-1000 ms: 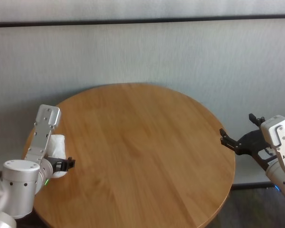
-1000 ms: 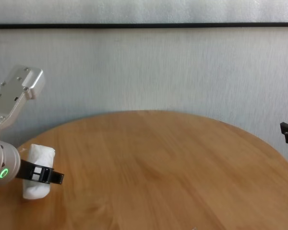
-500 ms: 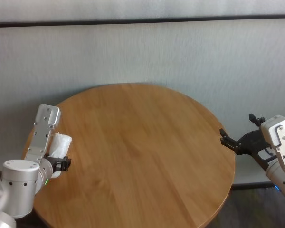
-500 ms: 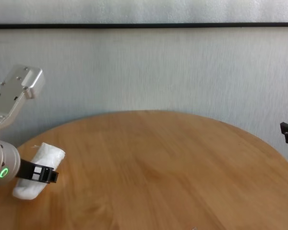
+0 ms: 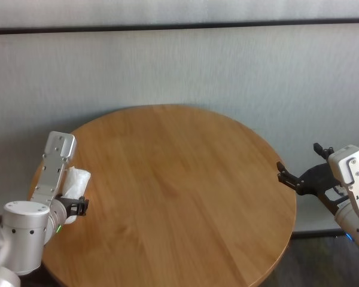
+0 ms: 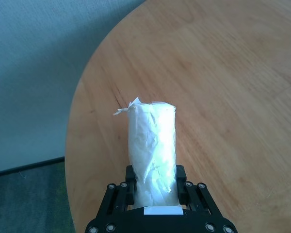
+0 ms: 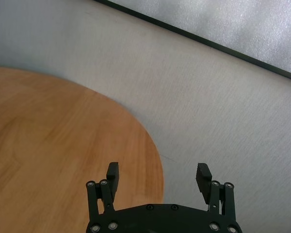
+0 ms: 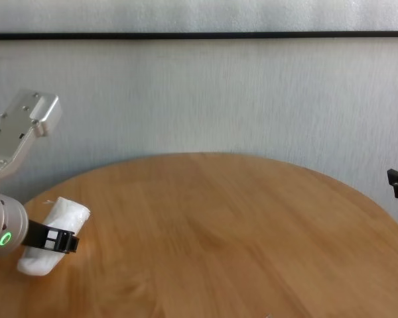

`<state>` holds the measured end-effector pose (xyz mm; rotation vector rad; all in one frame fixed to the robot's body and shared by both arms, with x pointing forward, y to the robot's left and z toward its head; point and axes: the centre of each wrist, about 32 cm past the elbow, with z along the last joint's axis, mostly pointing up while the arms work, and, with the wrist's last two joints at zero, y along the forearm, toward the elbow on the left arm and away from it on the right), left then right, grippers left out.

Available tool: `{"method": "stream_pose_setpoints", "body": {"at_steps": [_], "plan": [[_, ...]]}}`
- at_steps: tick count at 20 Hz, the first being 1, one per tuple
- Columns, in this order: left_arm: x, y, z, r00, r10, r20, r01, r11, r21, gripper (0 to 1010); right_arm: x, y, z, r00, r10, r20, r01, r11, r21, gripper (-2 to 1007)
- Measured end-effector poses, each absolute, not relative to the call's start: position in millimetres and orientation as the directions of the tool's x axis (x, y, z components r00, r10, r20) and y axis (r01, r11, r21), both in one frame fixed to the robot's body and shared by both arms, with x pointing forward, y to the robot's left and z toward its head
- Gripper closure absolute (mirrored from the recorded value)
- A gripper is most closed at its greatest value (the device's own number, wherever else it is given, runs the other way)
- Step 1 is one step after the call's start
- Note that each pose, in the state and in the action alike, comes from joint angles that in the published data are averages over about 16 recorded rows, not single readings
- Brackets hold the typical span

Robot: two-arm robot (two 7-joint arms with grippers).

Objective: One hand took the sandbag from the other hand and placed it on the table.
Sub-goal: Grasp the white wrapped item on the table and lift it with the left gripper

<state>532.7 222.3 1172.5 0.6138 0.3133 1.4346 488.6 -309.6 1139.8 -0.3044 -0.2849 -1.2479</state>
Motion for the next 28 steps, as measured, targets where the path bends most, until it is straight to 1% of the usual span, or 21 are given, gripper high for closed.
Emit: {"method": "stream_pose_setpoints", "body": {"at_steps": [11,28], "plan": [[532.7,222.4,1172.7,0.131,0.979,0.157,-0.824,0.019,0.567,524,488.6,-309.6,1139.8,0.292,-0.880,0.374,0.955,0.287,-0.070,0],[532.7,222.4,1172.7,0.131,0.979,0.156,-0.824,0.020,0.567,526,488.6,-309.6,1139.8,0.292,-0.880,0.374,0.955,0.287,-0.070,0]]}}
